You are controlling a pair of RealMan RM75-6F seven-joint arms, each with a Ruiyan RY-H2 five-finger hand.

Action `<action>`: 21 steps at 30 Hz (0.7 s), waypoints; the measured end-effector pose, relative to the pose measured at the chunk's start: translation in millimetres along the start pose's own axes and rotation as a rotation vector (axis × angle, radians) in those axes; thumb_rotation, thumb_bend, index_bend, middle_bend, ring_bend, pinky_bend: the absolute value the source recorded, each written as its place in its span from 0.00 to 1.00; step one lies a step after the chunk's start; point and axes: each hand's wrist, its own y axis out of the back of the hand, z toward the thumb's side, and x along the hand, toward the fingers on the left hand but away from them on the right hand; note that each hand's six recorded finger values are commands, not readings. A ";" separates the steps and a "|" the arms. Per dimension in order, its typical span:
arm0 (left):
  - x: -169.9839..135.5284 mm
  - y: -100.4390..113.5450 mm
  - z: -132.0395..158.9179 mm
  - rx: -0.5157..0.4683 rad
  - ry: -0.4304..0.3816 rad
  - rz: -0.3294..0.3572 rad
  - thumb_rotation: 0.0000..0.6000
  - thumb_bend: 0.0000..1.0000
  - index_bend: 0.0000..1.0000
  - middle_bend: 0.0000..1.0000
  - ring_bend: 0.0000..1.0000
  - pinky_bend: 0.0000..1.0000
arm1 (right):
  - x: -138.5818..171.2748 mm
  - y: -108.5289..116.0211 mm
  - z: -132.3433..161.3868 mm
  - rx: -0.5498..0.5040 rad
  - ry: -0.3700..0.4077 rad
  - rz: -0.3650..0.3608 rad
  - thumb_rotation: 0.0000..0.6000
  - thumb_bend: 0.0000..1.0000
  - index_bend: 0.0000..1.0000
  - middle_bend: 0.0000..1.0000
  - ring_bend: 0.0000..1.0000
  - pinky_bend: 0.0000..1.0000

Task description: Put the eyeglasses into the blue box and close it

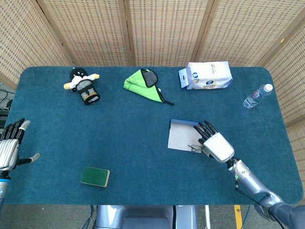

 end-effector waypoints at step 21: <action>0.0 1.8 -1.7 -0.009 0.004 -0.001 1.00 0.00 0.00 0.00 0.00 0.00 | -71.8 5.5 16.7 0.093 -0.093 0.035 1.00 0.50 0.64 0.17 0.00 0.09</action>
